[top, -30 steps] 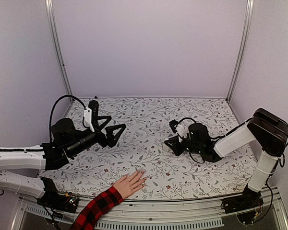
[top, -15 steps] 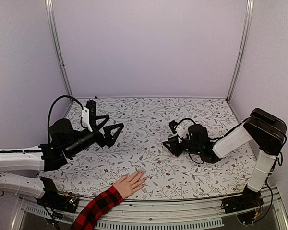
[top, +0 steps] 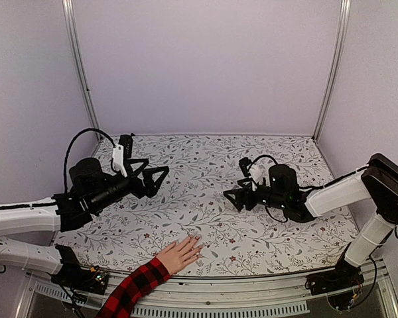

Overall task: Paint the nails
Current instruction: Place the nail polish bottle at the center of the board, then reset both arms

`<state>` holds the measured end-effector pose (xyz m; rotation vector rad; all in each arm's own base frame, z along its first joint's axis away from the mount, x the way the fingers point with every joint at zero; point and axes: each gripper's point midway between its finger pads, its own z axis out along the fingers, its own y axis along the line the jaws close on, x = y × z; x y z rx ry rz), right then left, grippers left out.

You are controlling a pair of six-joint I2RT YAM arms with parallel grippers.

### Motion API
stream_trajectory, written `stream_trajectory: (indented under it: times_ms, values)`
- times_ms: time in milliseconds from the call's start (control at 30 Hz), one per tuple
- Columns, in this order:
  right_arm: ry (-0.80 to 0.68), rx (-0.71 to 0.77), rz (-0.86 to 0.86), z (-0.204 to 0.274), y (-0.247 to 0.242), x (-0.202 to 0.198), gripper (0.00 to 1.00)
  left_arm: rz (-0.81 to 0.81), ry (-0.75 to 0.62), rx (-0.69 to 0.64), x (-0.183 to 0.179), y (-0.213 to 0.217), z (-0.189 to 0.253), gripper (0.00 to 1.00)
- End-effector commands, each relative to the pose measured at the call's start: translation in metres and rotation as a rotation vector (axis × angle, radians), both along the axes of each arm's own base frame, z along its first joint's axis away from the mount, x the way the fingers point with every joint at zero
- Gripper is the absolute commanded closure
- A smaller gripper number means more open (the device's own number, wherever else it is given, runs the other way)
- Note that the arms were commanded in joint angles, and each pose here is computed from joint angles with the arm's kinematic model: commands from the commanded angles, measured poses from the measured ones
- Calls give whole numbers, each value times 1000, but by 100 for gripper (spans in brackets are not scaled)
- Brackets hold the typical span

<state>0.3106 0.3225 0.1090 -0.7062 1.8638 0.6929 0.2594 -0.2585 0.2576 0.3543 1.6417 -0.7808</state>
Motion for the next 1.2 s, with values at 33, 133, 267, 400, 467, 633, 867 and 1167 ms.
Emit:
stream_trajectory:
  times_ms: [33,133,267,400,467,633,867,1167]
  values:
    - [-8,49,11,45,-3,-3,3,38,100,17,24,3,0,0]
    - [14,103,-50,69,-24,2,1,44,155,40,38,5,-6,0]
    - [70,145,-152,86,-58,10,1,102,225,64,59,16,-13,0]
    - [66,150,-262,102,-92,9,1,144,302,73,78,29,-26,0]
    - [74,145,-307,101,-109,7,1,158,347,80,85,34,-38,0]
    - [84,173,-399,97,-150,0,1,185,425,123,94,38,-75,0]
    - [174,177,-507,57,-183,-11,1,176,460,143,91,35,-114,0]
    - [206,188,-532,35,-190,-21,1,172,475,171,88,29,-141,0]
